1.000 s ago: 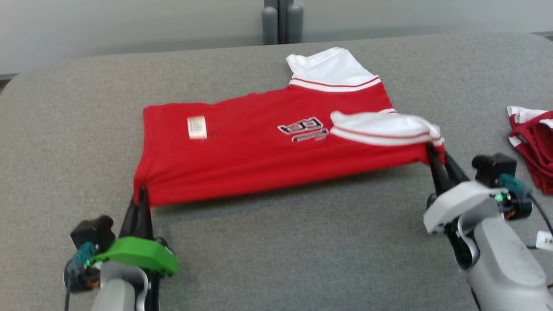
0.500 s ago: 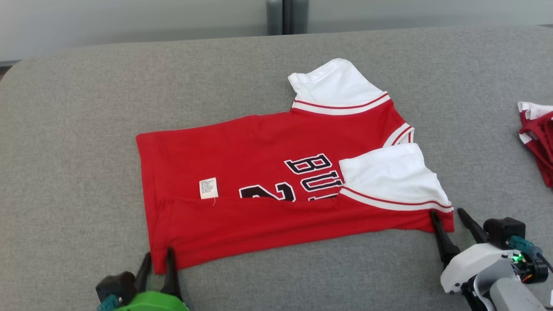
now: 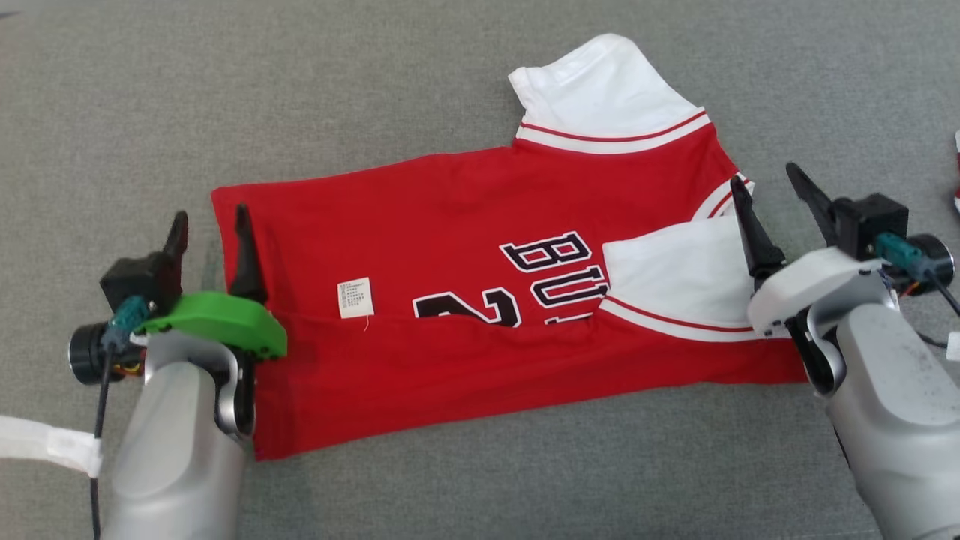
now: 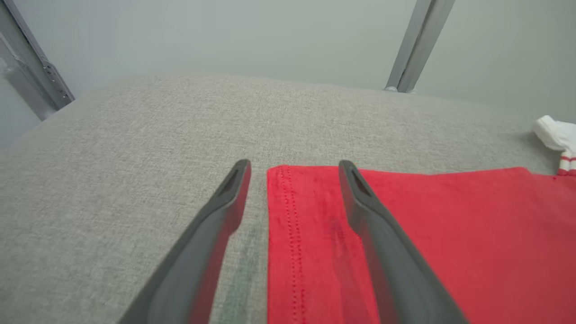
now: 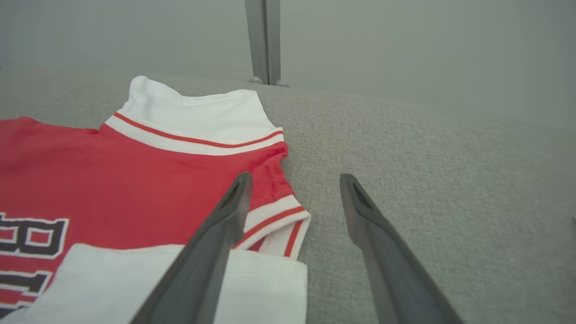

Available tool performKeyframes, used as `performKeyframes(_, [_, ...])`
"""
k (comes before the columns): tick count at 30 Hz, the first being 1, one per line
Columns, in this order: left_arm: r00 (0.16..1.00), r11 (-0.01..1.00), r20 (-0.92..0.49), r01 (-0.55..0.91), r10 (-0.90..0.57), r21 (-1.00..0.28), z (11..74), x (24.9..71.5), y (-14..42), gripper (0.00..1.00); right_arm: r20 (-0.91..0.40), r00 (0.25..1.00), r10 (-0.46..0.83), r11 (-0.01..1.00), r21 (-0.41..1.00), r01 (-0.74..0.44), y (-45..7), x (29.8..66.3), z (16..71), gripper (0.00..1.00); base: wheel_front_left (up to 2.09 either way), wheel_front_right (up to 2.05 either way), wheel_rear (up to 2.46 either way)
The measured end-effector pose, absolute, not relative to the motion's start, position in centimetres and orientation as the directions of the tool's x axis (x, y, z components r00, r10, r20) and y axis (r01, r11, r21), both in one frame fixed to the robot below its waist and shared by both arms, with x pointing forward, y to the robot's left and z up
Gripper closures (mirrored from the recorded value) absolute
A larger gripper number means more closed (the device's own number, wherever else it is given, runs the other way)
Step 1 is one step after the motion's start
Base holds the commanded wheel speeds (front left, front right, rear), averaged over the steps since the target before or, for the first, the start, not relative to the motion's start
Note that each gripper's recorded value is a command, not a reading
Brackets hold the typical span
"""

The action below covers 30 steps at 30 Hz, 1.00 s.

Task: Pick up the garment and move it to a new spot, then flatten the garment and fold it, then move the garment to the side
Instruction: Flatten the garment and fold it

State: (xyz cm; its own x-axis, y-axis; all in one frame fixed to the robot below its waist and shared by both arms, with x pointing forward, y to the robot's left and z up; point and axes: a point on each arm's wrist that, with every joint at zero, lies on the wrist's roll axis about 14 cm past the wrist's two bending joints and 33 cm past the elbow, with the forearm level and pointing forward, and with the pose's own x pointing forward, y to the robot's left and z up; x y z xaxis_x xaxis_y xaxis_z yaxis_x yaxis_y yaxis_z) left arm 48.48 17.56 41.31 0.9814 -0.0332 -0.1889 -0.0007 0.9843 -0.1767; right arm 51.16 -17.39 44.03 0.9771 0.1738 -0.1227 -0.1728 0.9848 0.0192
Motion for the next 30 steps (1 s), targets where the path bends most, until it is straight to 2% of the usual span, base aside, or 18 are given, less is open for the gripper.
performKeyframes(10, [0.939,0.994,-0.34,0.02,-0.057,-0.111,35.9,51.9,18.3,0.0,-0.174,0.955,0.241,0.965,-0.065,-0.255,-15.5,56.6,42.1,0.0,0.0,0.0,0.0])
performKeyframes(11, [0.934,0.994,-0.351,0.024,-0.061,-0.109,35.5,52.0,18.2,0.16,-0.188,0.951,0.243,0.963,-0.073,-0.261,-15.5,57.0,41.8,0.0,0.0,0.0,0.0])
performKeyframes(13, [0.926,0.994,-0.369,0.039,-0.074,-0.101,34.8,52.2,18.1,1.0,-0.207,0.946,0.248,0.96,-0.078,-0.269,-15.3,58.0,41.4,0.0,0.0,0.0,0.0])
performKeyframes(23, [0.94,0.992,-0.331,0.053,-0.088,-0.112,36.0,52.7,17.9,1.0,-0.284,0.906,0.314,0.931,-0.092,-0.352,-11.4,63.2,41.7,0.0,0.0,0.0,0.0])
performKeyframes(30, [0.949,0.994,-0.306,0.042,-0.071,-0.1,36.7,52.5,19.0,1.0,-0.371,0.864,0.34,0.916,-0.079,-0.394,-8.4,65.3,40.3,0.0,0.0,0.0,0.0])
